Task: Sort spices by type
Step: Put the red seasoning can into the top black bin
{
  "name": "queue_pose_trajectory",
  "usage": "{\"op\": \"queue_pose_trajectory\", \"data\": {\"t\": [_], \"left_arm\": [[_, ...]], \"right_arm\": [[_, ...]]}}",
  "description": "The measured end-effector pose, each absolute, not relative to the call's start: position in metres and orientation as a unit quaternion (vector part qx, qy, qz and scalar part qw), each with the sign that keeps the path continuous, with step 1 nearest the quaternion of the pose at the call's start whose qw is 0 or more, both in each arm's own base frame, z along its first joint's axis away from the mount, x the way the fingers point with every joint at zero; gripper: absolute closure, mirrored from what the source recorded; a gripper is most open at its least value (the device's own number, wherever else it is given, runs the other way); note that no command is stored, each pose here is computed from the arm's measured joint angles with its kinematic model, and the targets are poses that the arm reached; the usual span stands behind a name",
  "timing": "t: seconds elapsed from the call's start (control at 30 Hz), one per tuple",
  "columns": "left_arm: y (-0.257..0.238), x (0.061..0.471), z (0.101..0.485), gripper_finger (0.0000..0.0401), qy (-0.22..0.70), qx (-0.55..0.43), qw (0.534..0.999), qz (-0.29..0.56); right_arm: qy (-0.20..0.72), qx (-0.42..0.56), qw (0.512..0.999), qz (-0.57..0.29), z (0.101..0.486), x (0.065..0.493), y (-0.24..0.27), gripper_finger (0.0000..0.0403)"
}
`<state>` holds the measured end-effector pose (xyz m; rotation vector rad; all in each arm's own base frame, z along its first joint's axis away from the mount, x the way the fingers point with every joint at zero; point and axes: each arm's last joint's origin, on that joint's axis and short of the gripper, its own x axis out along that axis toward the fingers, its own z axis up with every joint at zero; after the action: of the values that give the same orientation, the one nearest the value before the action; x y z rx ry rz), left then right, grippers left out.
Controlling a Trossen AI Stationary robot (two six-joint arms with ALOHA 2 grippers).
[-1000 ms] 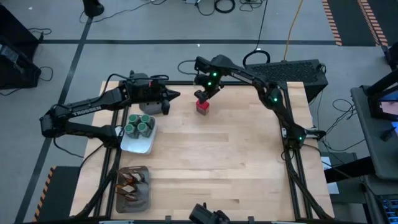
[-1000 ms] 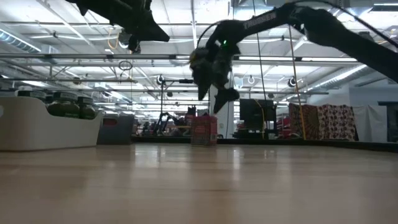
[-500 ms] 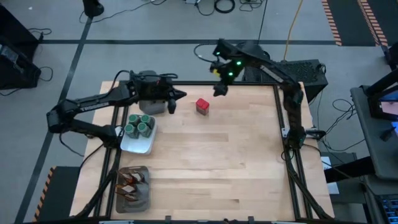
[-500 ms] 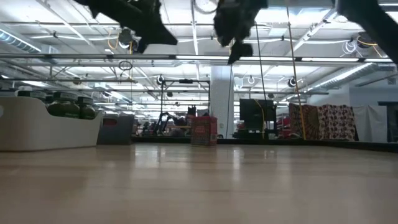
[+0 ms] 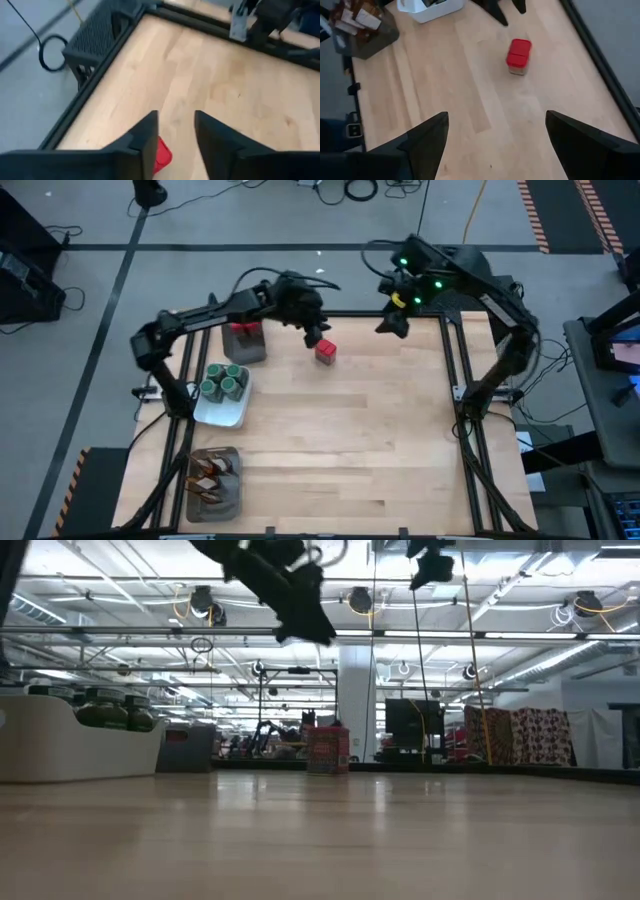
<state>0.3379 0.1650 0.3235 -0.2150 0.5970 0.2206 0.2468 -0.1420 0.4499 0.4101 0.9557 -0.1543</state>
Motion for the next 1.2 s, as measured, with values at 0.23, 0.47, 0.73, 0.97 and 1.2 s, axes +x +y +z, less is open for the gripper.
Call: {"op": "queue_pose_trajectory", "data": {"t": [0.23,0.47,0.73,0.97,1.2], "left_arm": [[0.167,0.373,0.306,0.0174,0.324,-0.043,0.942,0.072],[0.186,0.387,0.285,0.0109,0.383,-0.111,0.901,0.171],[0.192,0.398,0.259,0.0102,0.404,-0.195,0.858,0.251],[0.186,0.396,0.245,0.0102,0.435,-0.235,0.819,0.291],[0.178,0.401,0.244,0.0102,0.438,-0.221,0.824,0.286]], "right_arm": [[0.429,0.212,0.871,-0.115,0.425,0.21,-0.121,0.0087],[0.404,0.273,0.861,-0.144,0.374,0.182,-0.103,0.0087],[0.38,0.31,0.857,-0.161,0.332,0.172,-0.096,0.0087],[0.384,0.316,0.855,-0.151,0.324,0.172,-0.096,0.0087],[0.362,0.305,0.868,-0.146,0.327,0.175,-0.098,0.0087]]}}
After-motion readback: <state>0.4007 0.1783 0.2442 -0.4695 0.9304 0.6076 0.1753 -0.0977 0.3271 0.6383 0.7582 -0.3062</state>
